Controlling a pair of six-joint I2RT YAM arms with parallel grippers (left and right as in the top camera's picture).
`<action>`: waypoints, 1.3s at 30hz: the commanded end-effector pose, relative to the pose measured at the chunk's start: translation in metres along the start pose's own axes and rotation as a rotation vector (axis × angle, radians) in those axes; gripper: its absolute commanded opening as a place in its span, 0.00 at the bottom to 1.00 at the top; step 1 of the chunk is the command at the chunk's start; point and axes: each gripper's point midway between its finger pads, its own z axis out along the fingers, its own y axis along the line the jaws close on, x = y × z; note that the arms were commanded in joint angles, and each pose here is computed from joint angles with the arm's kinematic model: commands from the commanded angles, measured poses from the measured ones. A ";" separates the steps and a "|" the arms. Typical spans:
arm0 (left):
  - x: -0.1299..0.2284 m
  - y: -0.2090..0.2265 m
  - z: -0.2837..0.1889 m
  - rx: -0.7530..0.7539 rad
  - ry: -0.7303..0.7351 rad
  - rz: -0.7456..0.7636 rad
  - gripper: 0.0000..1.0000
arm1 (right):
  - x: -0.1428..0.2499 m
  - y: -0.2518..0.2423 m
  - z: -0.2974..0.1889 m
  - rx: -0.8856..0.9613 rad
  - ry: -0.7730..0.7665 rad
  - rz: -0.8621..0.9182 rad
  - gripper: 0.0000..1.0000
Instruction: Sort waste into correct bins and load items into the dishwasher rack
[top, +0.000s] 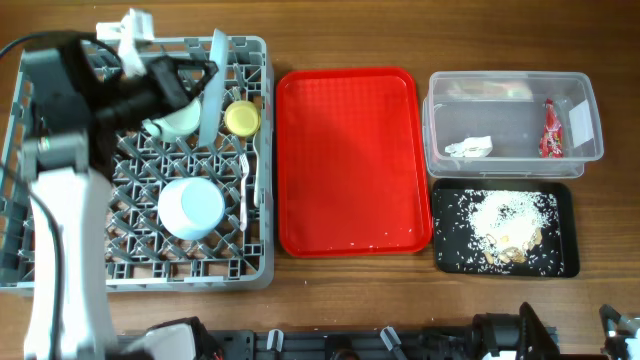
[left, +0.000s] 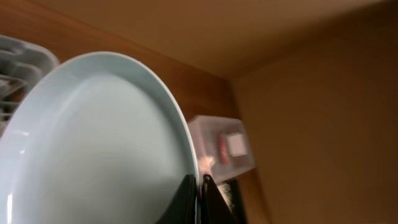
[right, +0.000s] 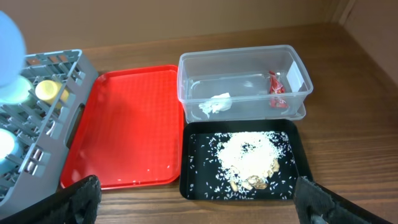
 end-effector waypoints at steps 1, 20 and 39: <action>0.006 0.005 -0.011 0.355 0.135 -0.103 0.04 | 0.001 0.002 -0.002 -0.012 -0.009 0.004 1.00; 0.005 0.156 0.014 -0.244 0.040 -0.287 0.13 | 0.001 0.002 -0.002 -0.012 -0.009 0.004 1.00; -0.019 0.162 -0.002 -0.319 -0.057 -0.216 1.00 | 0.001 0.002 -0.002 -0.012 -0.009 0.004 1.00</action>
